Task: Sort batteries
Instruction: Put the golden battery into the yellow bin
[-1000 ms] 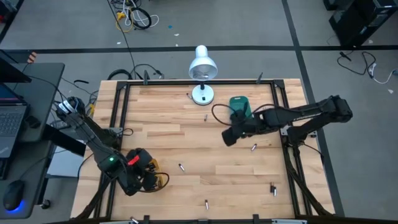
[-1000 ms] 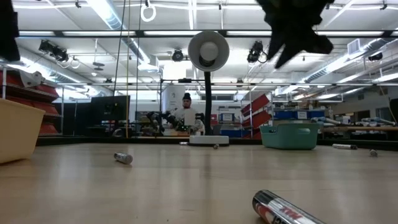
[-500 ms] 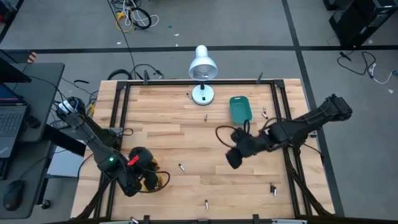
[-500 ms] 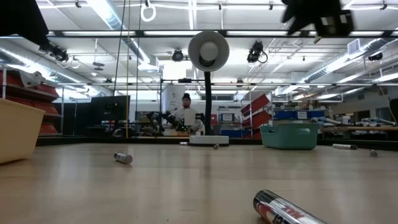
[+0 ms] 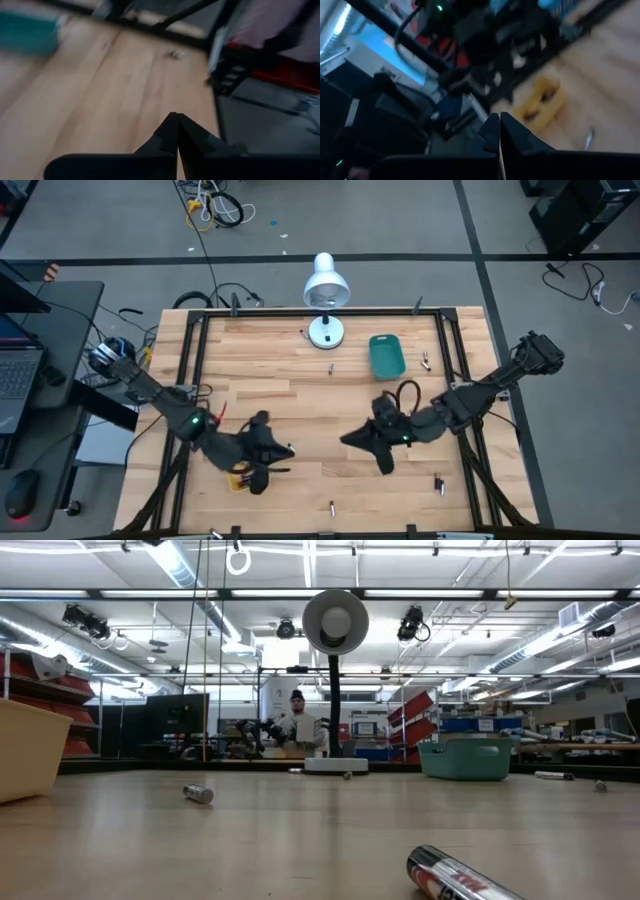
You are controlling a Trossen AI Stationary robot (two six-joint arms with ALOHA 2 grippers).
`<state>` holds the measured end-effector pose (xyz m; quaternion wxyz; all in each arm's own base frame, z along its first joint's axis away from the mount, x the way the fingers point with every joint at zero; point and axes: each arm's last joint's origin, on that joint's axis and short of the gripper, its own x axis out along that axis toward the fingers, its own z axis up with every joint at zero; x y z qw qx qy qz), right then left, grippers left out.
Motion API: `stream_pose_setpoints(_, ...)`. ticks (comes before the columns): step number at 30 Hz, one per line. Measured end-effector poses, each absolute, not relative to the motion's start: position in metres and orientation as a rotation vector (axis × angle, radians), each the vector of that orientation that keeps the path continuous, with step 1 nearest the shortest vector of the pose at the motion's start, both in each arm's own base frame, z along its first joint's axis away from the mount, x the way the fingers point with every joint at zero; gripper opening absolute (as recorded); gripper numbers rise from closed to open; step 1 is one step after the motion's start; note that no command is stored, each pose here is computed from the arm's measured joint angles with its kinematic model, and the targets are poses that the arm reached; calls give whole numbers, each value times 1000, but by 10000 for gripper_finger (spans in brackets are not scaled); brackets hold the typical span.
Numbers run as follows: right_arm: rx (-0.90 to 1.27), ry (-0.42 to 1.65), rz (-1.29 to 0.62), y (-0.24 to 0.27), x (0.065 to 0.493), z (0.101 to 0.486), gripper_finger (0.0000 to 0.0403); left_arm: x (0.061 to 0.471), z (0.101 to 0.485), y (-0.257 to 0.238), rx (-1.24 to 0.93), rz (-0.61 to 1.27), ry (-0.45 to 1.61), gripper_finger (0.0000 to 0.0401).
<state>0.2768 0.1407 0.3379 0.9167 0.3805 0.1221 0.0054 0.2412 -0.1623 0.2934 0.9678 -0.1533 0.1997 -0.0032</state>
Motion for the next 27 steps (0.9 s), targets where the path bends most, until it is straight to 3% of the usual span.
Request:
stream_pose_setpoints(3,757,251,-16,136,279,336,2,252,302,-155,-268,-108,341,14)
stream_pose_setpoints(7,802,438,-112,138,269,318,0,258,301,-146,-287,-102,356,14)
stream_pose_setpoints(13,846,809,-440,145,229,279,1,250,281,-140,-246,-45,537,13)
stream_pose_setpoints(18,874,916,-628,156,208,262,1,248,267,-139,-267,-46,557,13)
stream_pose_setpoints(22,890,1031,-652,170,198,253,1,250,263,-140,-297,-67,502,13)
stream_pose_setpoints(27,916,1248,-681,186,190,239,6,248,288,-140,-271,-105,324,13)
